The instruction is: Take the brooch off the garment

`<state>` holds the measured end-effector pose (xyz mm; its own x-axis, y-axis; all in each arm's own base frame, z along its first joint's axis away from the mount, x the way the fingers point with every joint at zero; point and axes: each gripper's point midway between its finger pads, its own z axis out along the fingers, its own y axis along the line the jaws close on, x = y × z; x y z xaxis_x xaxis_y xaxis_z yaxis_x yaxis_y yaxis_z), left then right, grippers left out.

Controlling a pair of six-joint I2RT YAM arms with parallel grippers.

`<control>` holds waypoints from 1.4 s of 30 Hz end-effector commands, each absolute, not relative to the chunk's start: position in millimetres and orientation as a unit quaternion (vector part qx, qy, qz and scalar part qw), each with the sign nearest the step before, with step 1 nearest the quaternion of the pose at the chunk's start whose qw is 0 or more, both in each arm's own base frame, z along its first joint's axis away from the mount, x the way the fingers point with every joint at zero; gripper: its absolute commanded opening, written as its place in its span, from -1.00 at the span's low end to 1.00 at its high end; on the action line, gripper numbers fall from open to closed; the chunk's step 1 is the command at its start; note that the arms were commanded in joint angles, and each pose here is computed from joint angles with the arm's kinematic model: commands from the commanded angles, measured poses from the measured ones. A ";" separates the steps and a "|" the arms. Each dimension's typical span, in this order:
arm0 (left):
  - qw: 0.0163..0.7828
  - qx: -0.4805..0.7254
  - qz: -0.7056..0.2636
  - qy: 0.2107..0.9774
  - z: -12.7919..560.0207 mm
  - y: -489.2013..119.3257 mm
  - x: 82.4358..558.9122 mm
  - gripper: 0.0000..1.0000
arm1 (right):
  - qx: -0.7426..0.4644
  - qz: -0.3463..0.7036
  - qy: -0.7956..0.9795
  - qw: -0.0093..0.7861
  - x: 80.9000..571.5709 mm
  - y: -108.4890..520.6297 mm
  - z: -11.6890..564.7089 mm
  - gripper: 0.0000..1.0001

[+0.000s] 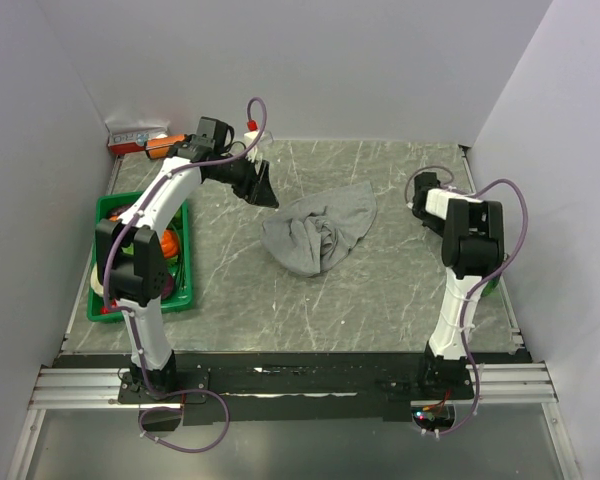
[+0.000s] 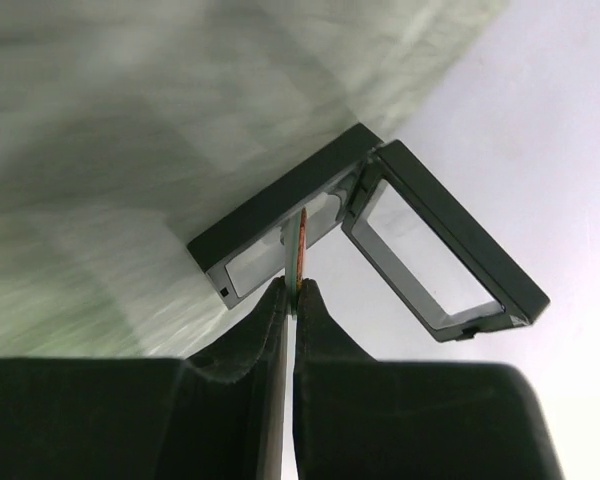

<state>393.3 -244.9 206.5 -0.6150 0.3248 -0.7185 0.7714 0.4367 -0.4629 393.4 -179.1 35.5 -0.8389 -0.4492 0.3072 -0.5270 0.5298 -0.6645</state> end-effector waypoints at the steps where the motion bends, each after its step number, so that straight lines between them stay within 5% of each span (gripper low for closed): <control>1: 0.291 0.352 -0.408 0.791 220.2 -249.2 397.1 0.39 | 0.303 0.337 -0.890 0.046 386.7 -133.3 19.3 -1.00; 42: 0.288 0.345 -0.417 0.790 218.2 -253.3 401.1 0.40 | 0.322 0.413 -0.850 -0.049 438.6 -112.0 93.6 -1.00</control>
